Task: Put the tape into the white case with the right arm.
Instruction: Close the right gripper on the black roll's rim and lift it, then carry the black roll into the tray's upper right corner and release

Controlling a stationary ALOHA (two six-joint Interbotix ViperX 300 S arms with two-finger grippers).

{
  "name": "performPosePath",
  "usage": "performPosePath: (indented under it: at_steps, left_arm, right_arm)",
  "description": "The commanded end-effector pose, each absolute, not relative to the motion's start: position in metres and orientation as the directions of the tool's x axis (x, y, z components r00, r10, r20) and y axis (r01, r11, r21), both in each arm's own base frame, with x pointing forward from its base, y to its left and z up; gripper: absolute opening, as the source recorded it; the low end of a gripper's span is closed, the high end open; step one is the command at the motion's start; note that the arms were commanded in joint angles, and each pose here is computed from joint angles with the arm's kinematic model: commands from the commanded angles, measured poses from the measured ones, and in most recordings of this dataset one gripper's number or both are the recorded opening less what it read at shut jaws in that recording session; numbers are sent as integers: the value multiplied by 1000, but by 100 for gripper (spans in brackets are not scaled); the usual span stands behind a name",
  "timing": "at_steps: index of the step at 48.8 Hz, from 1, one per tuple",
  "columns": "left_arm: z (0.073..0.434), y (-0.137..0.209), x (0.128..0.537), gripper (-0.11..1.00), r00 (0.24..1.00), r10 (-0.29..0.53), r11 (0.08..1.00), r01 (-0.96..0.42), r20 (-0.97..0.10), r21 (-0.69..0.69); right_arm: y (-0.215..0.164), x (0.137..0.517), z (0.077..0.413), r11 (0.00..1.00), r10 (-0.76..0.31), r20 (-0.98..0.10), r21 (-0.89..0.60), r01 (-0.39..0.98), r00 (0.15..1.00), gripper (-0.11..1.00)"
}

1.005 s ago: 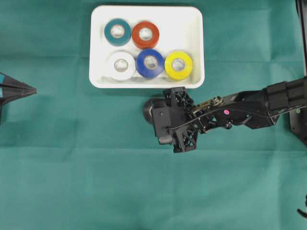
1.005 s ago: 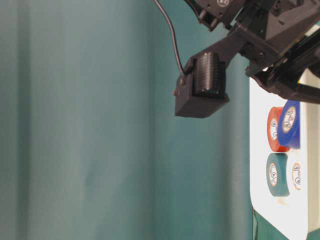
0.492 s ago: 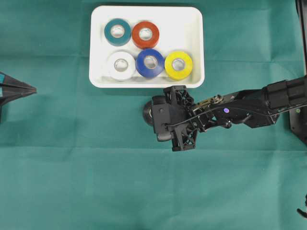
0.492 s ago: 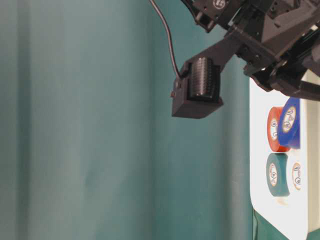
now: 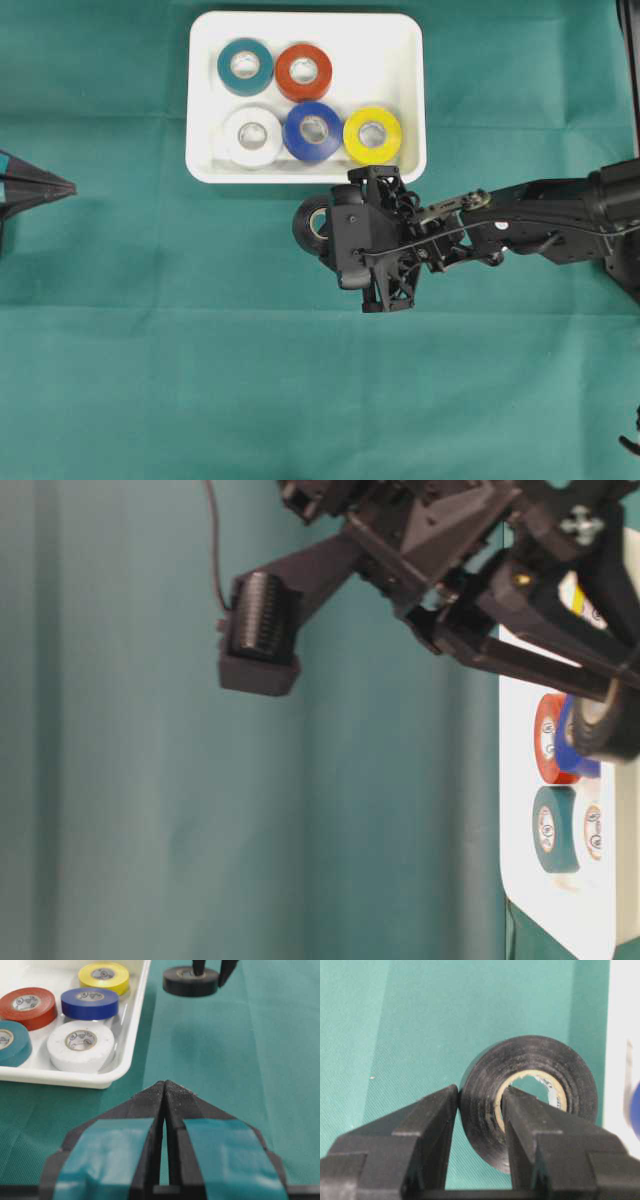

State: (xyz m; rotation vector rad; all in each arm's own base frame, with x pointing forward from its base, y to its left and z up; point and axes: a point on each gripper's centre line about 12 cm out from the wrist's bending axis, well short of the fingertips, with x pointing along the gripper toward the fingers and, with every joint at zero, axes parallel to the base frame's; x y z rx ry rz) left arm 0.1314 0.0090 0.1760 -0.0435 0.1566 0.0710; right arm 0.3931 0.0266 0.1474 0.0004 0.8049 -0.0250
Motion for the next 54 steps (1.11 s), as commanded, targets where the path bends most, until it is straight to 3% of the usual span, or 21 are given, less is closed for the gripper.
performPosePath:
  at_steps: [1, 15, 54]
  left_arm:
    - [181, 9, 133, 0, 986, 71, 996, -77, -148, -41]
    - [181, 9, 133, 0, 986, 71, 996, -77, -148, -41]
    - [180, 9, 133, 0, 986, 71, 996, -77, -148, -41]
  right_arm:
    - [27, 397, 167, 1000, -26, -690, -8, 28, 723, 1]
    - [13, 398, 167, 998, -54, -691, -10, 65, 721, 1]
    - [-122, 395, 180, 937, -281, -639, -20, 350, 716, 1]
